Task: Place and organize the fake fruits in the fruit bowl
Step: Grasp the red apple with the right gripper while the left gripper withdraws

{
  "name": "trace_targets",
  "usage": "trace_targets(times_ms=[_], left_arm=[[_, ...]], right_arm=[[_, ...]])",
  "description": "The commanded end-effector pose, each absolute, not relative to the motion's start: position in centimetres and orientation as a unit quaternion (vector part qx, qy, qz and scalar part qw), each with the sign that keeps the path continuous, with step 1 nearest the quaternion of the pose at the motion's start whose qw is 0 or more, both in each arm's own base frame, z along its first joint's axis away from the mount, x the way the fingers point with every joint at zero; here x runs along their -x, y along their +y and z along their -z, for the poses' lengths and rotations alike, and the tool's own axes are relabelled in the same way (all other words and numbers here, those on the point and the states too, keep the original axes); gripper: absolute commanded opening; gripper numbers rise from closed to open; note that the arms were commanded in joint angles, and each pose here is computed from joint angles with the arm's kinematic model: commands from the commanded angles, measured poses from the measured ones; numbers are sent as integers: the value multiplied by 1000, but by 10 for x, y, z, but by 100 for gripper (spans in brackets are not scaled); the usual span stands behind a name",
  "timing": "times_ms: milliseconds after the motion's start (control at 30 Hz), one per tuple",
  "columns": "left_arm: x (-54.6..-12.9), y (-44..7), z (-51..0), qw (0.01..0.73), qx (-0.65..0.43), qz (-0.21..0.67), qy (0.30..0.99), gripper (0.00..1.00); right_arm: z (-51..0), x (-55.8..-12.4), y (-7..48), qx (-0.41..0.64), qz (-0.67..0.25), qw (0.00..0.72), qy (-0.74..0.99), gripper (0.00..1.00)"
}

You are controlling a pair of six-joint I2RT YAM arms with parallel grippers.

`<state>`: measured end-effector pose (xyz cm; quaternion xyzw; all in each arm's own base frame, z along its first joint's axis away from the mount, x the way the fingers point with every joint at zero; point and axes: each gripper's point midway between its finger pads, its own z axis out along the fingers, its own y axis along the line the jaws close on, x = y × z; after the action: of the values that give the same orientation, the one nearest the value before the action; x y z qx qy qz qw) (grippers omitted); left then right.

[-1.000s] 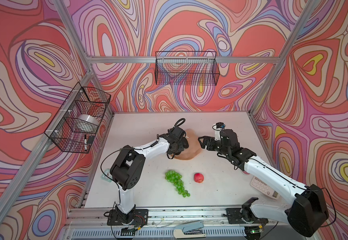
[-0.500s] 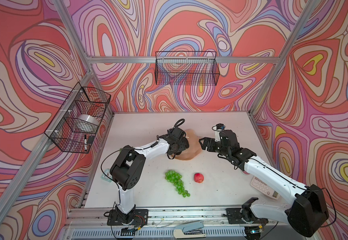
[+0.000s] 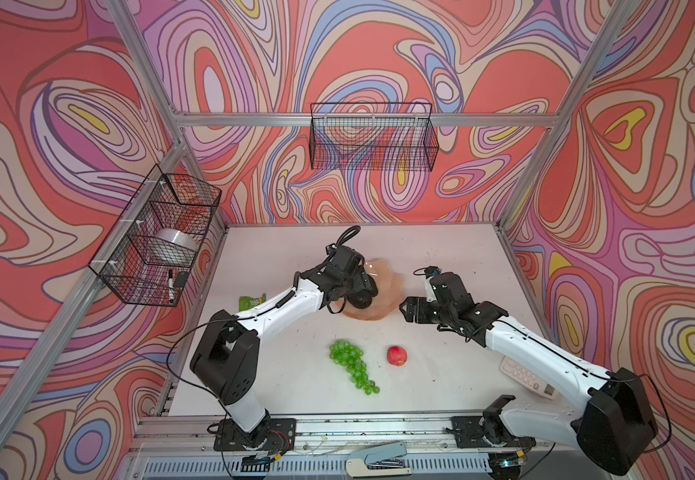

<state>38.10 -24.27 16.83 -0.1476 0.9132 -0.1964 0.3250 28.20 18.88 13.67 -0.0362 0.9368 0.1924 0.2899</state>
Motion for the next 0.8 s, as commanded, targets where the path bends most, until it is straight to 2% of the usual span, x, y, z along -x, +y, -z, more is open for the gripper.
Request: trace_targets(times_ms=[0, 200, 333, 567, 767], left_arm=[[-382, -214, -198, 389, 164, 178, 889, 87], [-360, -158, -244, 490, 181, 147, 840, 93], [-342, -121, -255, 530, 197, 122, 816, 95], [-316, -79, -248, 541, 226, 98, 804, 97], [-309, -70, -235, 534, 240, 92, 806, 98]], right_arm=[[-118, -248, 195, 50, -181, 243, 952, 89], [-94, -220, 217, 62, -171, 207, 961, 87], [-74, -208, 230, 70, -160, 186, 967, 87], [-41, -193, 237, 73, -125, 152, 978, 80], [-34, -200, 232, 67, -97, 162, 980, 69]])
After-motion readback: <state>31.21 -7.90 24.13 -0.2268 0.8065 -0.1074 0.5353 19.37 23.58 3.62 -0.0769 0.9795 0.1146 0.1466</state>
